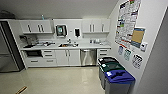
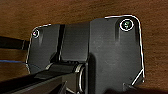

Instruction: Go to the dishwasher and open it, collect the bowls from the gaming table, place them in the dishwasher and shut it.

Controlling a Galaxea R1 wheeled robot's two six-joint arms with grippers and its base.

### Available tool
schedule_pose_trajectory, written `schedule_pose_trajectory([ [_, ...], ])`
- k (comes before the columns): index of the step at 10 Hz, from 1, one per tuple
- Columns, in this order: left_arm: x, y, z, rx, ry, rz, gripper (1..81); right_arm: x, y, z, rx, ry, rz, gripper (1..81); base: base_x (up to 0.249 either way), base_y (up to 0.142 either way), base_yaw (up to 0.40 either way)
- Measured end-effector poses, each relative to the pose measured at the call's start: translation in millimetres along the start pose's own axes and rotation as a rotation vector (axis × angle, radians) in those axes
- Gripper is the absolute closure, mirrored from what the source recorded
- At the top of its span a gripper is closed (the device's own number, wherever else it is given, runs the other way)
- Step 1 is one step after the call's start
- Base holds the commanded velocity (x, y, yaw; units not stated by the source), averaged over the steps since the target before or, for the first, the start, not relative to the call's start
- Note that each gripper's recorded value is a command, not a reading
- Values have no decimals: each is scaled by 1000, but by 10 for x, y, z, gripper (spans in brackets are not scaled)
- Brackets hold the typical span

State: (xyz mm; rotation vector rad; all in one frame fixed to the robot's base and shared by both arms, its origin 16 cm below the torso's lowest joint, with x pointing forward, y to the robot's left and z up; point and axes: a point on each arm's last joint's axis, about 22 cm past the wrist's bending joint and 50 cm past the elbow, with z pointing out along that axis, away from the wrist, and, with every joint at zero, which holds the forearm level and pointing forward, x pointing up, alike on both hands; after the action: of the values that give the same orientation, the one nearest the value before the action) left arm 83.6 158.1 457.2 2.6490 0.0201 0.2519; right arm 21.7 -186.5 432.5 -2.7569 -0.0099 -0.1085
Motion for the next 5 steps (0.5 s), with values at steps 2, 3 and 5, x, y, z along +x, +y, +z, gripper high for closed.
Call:
schedule_pose_trajectory([
  [2, 0, 0, 0, 0, 0, 0, 10, -1, 3, 0, -1, 0, 0, 10, 149, 0, 0],
  [3, 0, 3, 1, 0, 0, 0, 10, 0, 5, -1, -1, 0, 0, 10, 149, 0, 0],
  [5, -2, 3, 1, 0, 0, 0, 10, -4, 3, -1, -1, -1, 0, 10, 149, 0, 0],
])
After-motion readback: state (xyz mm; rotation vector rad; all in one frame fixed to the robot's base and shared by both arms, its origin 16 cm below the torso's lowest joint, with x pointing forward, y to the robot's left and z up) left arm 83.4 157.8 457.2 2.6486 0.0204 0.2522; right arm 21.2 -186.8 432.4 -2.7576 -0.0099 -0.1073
